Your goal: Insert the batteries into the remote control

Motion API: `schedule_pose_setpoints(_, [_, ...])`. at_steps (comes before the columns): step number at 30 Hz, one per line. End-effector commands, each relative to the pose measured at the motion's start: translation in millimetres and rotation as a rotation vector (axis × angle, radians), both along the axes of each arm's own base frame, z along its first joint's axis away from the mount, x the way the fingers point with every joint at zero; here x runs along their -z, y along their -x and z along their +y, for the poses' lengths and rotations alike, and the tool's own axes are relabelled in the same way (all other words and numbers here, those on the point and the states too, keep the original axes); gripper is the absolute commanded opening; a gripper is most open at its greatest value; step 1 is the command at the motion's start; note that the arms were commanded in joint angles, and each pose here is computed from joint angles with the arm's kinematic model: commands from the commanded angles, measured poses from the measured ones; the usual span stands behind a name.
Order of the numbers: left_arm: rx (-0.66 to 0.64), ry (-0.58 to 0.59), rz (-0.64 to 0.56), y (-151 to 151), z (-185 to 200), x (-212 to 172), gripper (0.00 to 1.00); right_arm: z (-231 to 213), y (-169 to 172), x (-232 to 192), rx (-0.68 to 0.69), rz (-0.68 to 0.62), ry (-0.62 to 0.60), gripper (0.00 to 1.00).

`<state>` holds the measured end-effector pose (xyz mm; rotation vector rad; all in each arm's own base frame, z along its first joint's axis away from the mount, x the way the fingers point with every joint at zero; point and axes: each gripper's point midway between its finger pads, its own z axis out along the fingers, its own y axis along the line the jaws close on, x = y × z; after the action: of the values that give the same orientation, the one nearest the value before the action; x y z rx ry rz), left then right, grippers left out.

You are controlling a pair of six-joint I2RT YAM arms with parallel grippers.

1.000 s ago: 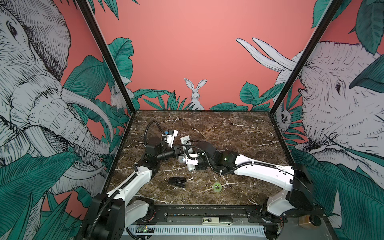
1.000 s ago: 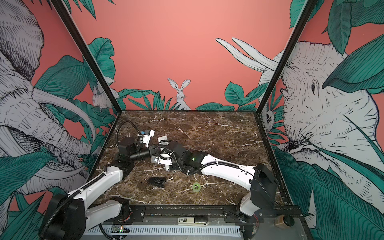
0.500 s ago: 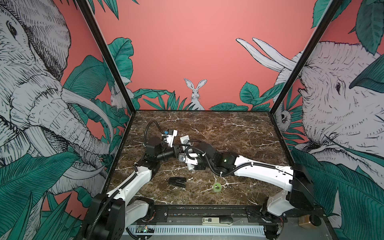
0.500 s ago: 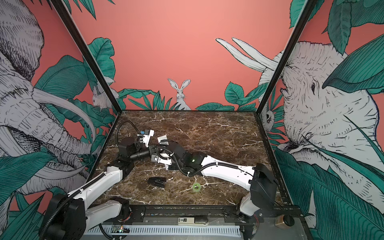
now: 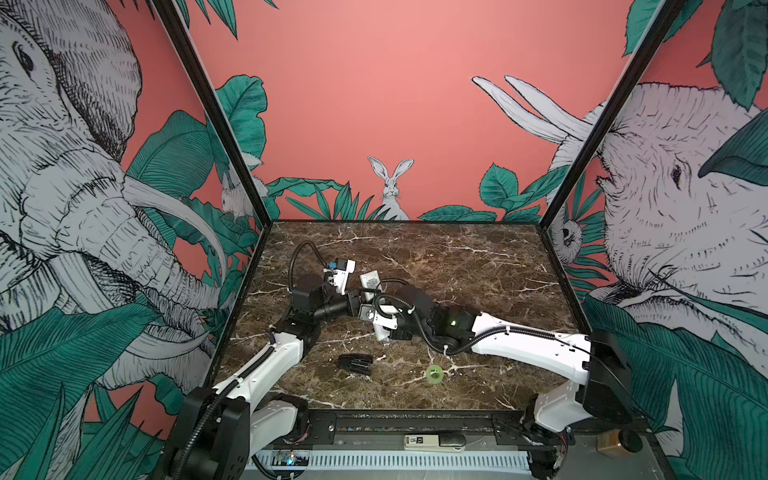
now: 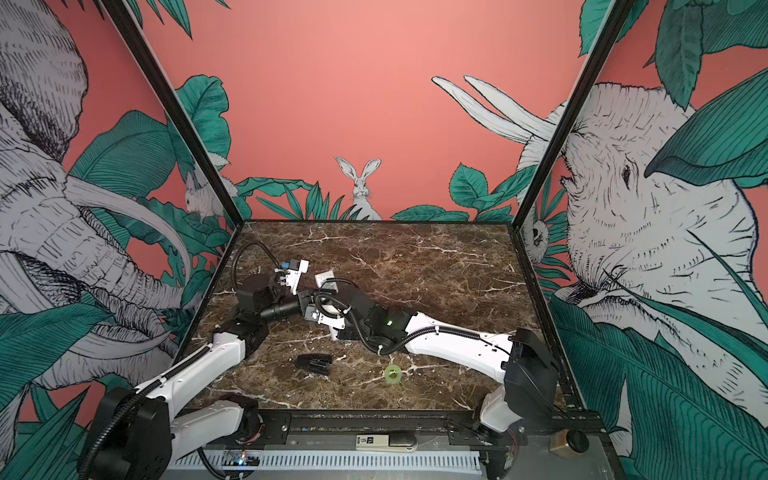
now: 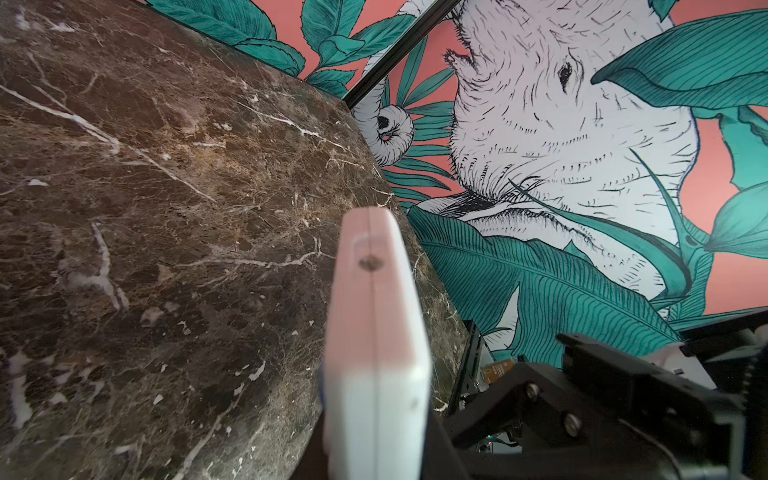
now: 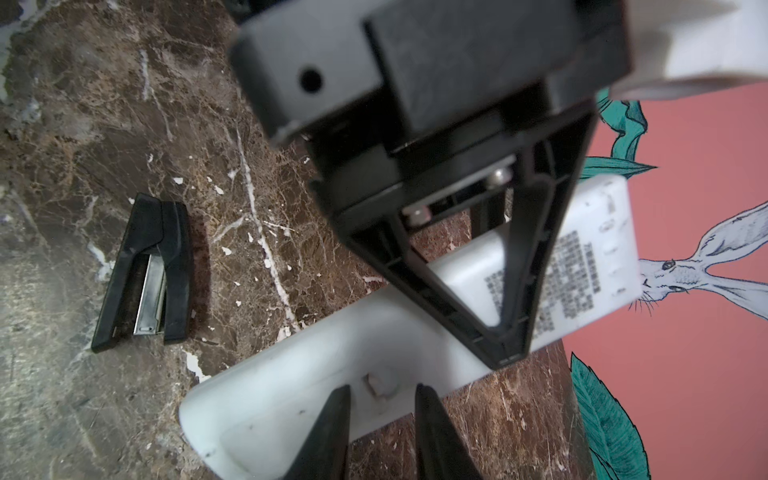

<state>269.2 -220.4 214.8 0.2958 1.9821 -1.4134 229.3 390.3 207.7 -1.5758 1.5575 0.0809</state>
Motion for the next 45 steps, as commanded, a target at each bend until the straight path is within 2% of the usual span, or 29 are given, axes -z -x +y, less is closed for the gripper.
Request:
schedule_pose_setpoints(1, [0.014,0.017,-0.018,1.9,-2.1,-7.2,0.0,-8.4,6.1,-24.7,0.038,0.033,-0.097,0.31])
schedule_pose_setpoints(8, [0.004,0.02,-0.014,-1.7,-2.0,-7.4,0.0,-17.2,18.1,-38.1,0.059,0.102,-0.208,0.3])
schedule_pose_setpoints(14, [0.002,0.03,-0.012,-1.1,-2.1,-8.2,0.0,-10.9,18.4,-21.3,0.069,0.147,-0.211,0.29])
schedule_pose_setpoints(17, [-0.005,0.033,-0.011,-0.8,-1.3,-9.6,0.0,-6.6,10.8,-18.2,0.117,0.17,-0.227,0.3])
schedule_pose_setpoints(19, [-0.019,0.032,-0.01,-1.9,0.0,-11.1,0.0,-3.7,5.8,-19.5,0.157,0.216,-0.259,0.4])
schedule_pose_setpoints(22, [-0.081,-0.006,0.027,-8.8,6.4,-4.5,0.0,-1.4,-0.5,-26.1,0.209,0.315,-0.364,0.61])
schedule_pose_setpoints(26, [-0.134,-0.021,0.056,-15.5,11.1,1.1,0.0,2.9,-6.8,-29.9,0.228,0.508,-0.526,0.73])
schedule_pose_setpoints(30, [-0.166,-0.011,0.061,-19.8,13.6,0.5,0.0,2.3,-20.3,-21.6,0.273,0.649,-0.604,0.79])
schedule_pose_setpoints(38, [-0.234,0.001,0.083,-30.0,19.2,7.3,0.0,19.1,-25.3,3.7,0.262,0.743,-0.58,0.9])
schedule_pose_setpoints(45, [-0.24,0.018,0.105,-34.1,17.7,12.6,0.0,31.1,-25.8,29.2,0.254,0.802,-0.545,0.88])
